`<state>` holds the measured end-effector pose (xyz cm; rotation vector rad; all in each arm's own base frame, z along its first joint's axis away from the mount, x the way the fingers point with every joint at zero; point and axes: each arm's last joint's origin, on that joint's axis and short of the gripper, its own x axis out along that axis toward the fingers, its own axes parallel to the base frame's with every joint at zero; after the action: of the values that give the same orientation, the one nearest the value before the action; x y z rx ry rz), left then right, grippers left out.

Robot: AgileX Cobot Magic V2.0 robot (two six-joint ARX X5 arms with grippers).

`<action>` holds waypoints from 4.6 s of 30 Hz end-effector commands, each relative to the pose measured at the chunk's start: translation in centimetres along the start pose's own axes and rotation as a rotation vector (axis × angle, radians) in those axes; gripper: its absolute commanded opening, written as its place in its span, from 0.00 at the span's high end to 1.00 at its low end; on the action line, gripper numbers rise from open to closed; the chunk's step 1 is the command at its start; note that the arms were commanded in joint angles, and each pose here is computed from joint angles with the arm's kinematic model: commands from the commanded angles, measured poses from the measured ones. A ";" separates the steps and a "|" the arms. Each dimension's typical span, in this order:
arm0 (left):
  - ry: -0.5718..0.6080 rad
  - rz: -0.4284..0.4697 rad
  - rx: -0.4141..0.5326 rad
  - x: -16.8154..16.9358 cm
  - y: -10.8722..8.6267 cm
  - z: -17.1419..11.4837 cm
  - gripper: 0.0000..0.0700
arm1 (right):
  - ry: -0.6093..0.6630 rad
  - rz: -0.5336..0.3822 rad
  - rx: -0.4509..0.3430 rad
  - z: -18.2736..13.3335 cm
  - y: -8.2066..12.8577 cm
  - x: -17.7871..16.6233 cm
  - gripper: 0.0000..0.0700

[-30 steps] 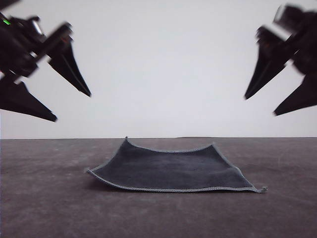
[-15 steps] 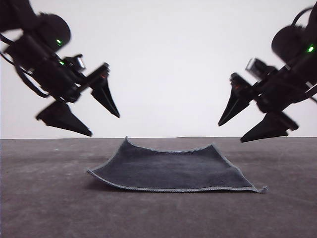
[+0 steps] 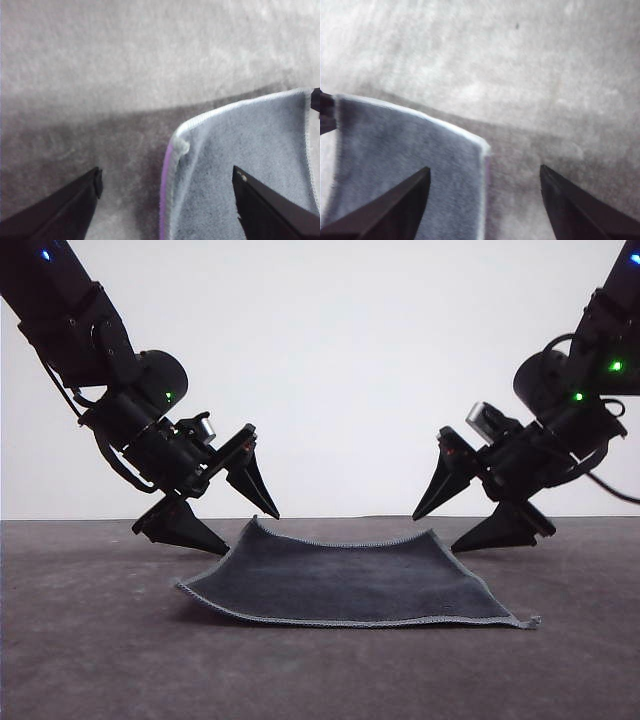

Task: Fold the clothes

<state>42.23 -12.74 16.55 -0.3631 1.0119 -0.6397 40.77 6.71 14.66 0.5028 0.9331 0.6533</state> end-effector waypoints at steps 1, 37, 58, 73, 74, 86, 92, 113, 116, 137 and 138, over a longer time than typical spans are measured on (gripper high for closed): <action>-0.001 -0.026 0.020 0.7 -0.3 0.3 0.27 | 0.000 0.016 -0.013 0.2 -0.2 0.6 0.37; -0.043 -0.017 0.060 1.6 -0.7 0.5 0.98 | -0.018 -0.012 -0.033 -0.2 0.2 2.6 0.99; -0.057 -0.017 0.161 -0.9 -1.7 1.2 1.00 | -0.040 0.051 -0.090 0.9 2.5 0.5 0.99; 0.047 0.034 0.269 -2.9 -3.2 -0.2 1.00 | 0.027 0.012 -0.172 -0.4 4.4 -0.7 1.00; 0.050 0.033 0.270 -2.9 -3.3 -0.4 1.00 | 0.023 0.012 -0.176 -0.6 4.5 -0.9 0.99; 0.027 0.034 0.303 -4.7 -4.6 -3.2 1.00 | 0.016 0.006 -0.213 -4.2 5.3 -2.7 0.99; 0.055 0.027 0.303 -5.1 -4.8 -5.5 1.00 | 0.030 0.009 -0.211 -6.5 5.7 -3.8 0.99; 0.139 0.056 0.279 -5.0 -5.9 -10.2 0.98 | 0.128 0.020 -0.177 -11.8 5.9 -4.9 0.96; 0.178 0.059 0.258 -5.3 -5.9 -10.6 0.71 | 0.152 0.018 -0.166 -12.2 6.0 -4.9 0.77; -0.099 0.040 0.278 -21.5 -13.4 -13.4 0.39 | 0.031 0.040 -0.186 -14.1 13.5 -16.0 0.70; -0.137 0.058 0.288 -22.5 -13.7 -13.7 0.39 | 0.025 0.043 -0.184 -14.3 13.7 -16.4 0.70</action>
<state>17.84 -8.65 31.81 -0.1133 0.8061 -0.7036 17.49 6.38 25.52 0.3313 0.8696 0.7843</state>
